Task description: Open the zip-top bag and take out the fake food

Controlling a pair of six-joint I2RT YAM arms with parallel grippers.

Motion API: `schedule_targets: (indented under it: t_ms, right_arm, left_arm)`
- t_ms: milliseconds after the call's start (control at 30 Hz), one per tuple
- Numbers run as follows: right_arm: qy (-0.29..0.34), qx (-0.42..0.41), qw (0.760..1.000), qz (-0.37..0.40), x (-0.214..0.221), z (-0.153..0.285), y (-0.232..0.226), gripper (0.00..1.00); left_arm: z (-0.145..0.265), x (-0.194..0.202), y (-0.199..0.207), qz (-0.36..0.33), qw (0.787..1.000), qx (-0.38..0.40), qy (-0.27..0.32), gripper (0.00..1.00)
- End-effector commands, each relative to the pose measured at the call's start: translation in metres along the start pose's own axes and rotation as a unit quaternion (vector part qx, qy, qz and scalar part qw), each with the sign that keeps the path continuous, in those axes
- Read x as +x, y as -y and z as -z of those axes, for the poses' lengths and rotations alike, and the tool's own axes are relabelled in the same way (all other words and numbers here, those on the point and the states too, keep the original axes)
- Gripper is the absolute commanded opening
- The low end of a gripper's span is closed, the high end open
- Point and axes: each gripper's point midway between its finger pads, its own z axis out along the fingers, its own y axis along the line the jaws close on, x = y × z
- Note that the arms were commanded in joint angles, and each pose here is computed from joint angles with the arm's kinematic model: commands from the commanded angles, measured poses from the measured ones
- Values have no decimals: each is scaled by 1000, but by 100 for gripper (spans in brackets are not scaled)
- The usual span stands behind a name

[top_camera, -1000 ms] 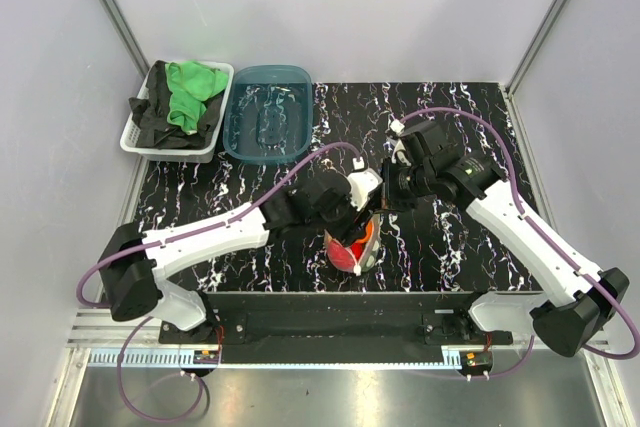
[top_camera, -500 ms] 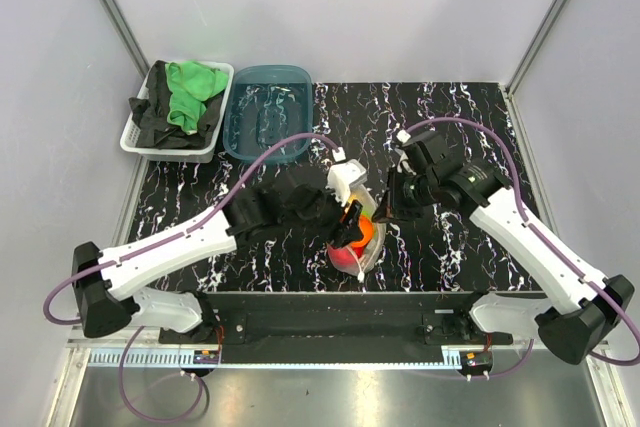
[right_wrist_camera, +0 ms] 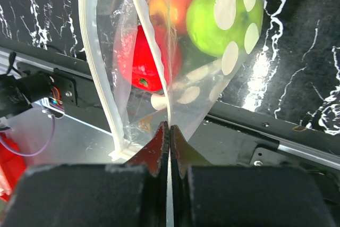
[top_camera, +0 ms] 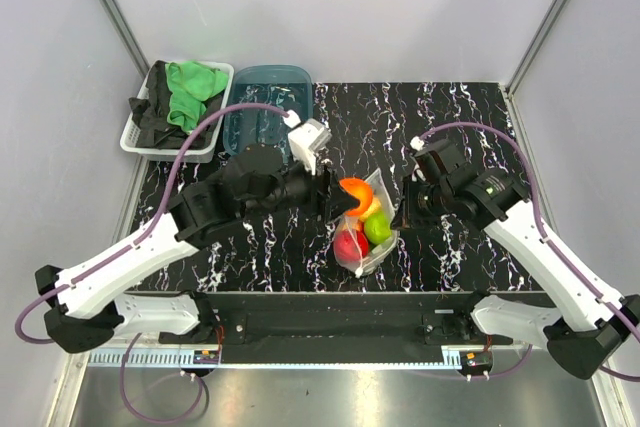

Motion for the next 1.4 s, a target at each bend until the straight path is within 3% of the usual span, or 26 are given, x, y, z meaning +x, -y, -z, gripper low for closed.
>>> schedule_targets:
  t_ms: [0, 67, 200, 300, 567, 733, 867, 1100, 1133, 1267, 1367]
  right_arm:
    - [27, -11, 999, 36, -1, 19, -1, 0]
    - [26, -29, 998, 48, 2, 22, -5, 0]
    - [35, -30, 996, 71, 6, 38, -1, 0]
    - [55, -37, 994, 85, -1, 46, -5, 0]
    - [57, -30, 992, 113, -15, 48, -11, 0]
    - [51, -41, 992, 110, -17, 42, -17, 0]
    - [51, -34, 993, 103, -17, 40, -14, 0]
    - [54, -31, 993, 98, -20, 44, -16, 0]
    - [50, -32, 993, 99, -19, 43, -16, 0]
    - [29, -35, 995, 92, -16, 35, -18, 0]
    - [22, -29, 995, 95, -16, 30, -17, 0]
  left_arm:
    - [-1, -44, -36, 27, 993, -80, 79, 0]
    - [-8, -51, -60, 19, 989, -119, 89, 0]
    - [-9, -77, -146, 21, 962, -236, 133, 0]
    - [-14, -89, -201, 23, 947, -280, 156, 0]
    - [-39, -71, -337, 20, 922, -369, 112, 0]
    - [-66, -52, -388, 1, 919, -386, 83, 0]
    - [-89, -14, -424, 11, 916, -399, 43, 0]
    - [-113, 14, -450, 28, 919, -394, 14, 0]
    - [-113, 19, -451, 35, 918, -395, 3, 3]
    - [-103, 24, -451, 47, 908, -417, -2, 49]
    - [-87, 18, -438, 49, 905, -422, 4, 59]
